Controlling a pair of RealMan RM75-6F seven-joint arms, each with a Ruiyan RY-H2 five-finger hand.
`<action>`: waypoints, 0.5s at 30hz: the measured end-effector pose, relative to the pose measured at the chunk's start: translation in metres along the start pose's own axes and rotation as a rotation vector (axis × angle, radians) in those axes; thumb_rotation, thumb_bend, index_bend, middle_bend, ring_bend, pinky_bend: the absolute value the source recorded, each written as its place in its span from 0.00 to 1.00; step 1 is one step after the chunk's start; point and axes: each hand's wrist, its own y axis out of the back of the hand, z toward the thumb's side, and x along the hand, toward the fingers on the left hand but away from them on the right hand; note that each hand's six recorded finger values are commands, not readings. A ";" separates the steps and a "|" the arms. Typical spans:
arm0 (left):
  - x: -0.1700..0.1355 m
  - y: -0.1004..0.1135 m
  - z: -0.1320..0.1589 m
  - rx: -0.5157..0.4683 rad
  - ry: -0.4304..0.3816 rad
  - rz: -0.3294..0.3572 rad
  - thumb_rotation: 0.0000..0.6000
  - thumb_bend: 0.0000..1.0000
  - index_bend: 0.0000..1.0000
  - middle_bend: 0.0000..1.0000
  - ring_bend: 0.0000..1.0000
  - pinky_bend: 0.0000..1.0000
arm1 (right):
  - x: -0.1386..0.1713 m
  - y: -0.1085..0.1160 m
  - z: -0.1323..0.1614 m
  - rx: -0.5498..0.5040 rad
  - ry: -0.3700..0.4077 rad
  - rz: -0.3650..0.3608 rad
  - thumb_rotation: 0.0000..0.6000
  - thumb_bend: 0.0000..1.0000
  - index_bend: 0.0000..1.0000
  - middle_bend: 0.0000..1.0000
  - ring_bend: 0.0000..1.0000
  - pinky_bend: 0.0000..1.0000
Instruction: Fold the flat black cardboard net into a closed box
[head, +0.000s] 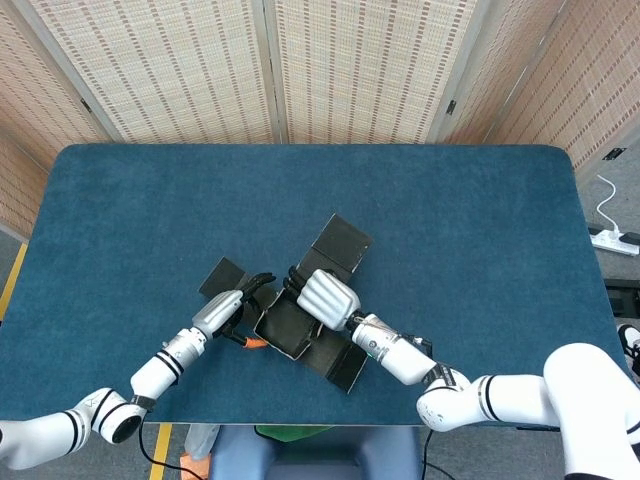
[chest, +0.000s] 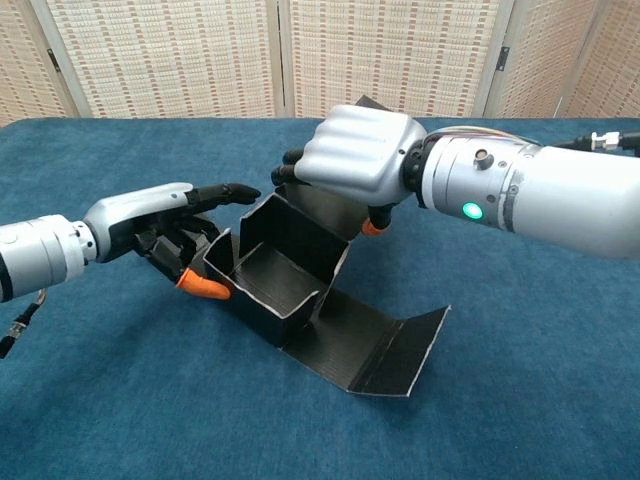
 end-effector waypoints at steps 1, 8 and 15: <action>0.000 0.000 -0.001 -0.010 0.005 -0.008 1.00 0.18 0.00 0.00 0.46 0.77 | 0.000 0.000 0.001 0.009 0.011 -0.006 1.00 0.34 0.40 0.49 0.87 0.99; 0.001 -0.004 -0.005 -0.114 0.037 -0.073 1.00 0.18 0.00 0.00 0.46 0.77 | -0.003 0.002 0.006 0.061 0.088 -0.063 1.00 0.34 0.40 0.49 0.87 0.99; 0.001 -0.011 -0.009 -0.205 0.060 -0.148 1.00 0.18 0.02 0.00 0.46 0.77 | -0.010 0.002 0.004 0.111 0.134 -0.106 1.00 0.34 0.40 0.49 0.87 0.99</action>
